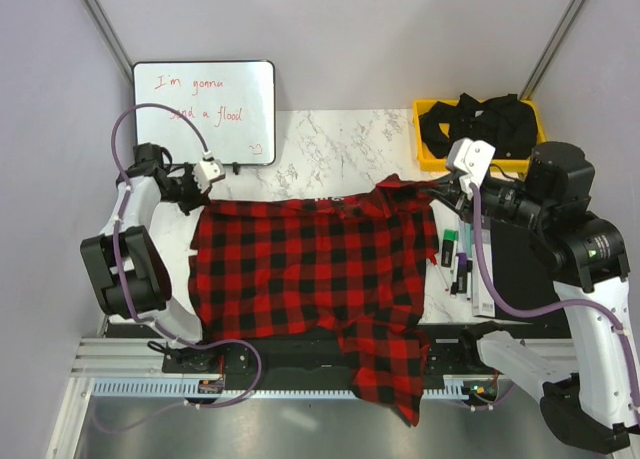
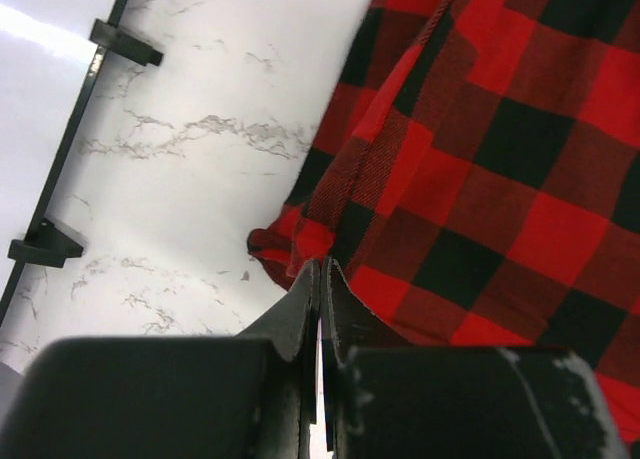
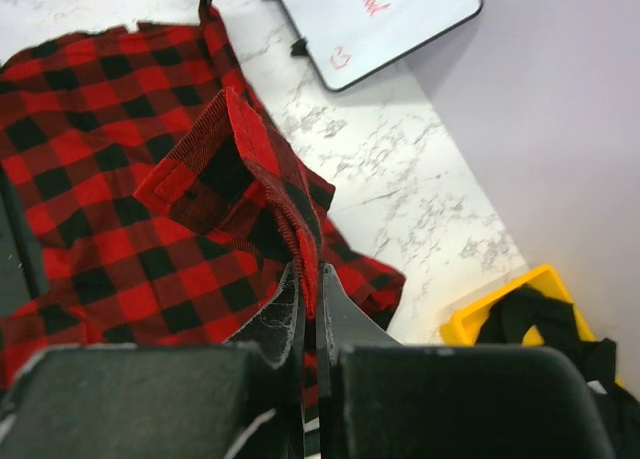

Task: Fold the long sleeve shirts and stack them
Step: Fold the shirt

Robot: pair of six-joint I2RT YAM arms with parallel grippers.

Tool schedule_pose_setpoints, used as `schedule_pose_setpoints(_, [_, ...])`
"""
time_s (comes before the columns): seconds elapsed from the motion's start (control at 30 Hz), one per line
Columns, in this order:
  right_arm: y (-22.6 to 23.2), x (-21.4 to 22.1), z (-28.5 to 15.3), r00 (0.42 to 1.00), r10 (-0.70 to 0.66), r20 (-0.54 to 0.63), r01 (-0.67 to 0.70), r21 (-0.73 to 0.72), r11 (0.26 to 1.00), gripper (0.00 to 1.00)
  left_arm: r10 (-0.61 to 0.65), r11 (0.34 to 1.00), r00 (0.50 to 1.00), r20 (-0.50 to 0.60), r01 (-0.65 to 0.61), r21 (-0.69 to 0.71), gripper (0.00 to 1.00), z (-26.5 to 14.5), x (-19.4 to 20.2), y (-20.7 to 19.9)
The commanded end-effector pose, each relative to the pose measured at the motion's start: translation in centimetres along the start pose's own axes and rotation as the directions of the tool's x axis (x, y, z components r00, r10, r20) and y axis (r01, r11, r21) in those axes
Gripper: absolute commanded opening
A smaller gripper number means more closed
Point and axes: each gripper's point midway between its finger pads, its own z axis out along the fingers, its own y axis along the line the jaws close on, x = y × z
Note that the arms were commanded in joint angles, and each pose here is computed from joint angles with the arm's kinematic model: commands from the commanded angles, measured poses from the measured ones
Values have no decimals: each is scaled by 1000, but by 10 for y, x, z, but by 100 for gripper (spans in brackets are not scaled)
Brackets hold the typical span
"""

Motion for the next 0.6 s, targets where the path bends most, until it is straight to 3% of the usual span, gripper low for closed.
schedule_pose_setpoints(0.0, [27, 31, 0, 997, 38, -62, -43, -90, 995, 0, 148, 989, 989, 3, -148, -25, 2, -7, 2, -13])
schedule_pose_setpoints(0.3, [50, 74, 8, 988, 58, -143, -82, -175, 981, 0, 263, 964, 962, -73, -260, 52, 13, -6, 38, -71])
schedule_pose_setpoints(0.43, [59, 83, 12, 984, 81, -159, -116, -225, 968, 0, 114, 993, 993, -32, -113, 45, 27, -14, 22, -59])
schedule_pose_setpoints(0.47, [59, 85, 14, 983, 83, -163, -119, -229, 966, 0, 69, 997, 998, -14, -69, 21, 35, -22, 9, -46])
schedule_pose_setpoints(0.57, [59, 86, 17, 983, 80, -163, -119, -241, 963, 0, -42, 999, 999, 23, 42, 29, 43, -21, -5, -35])
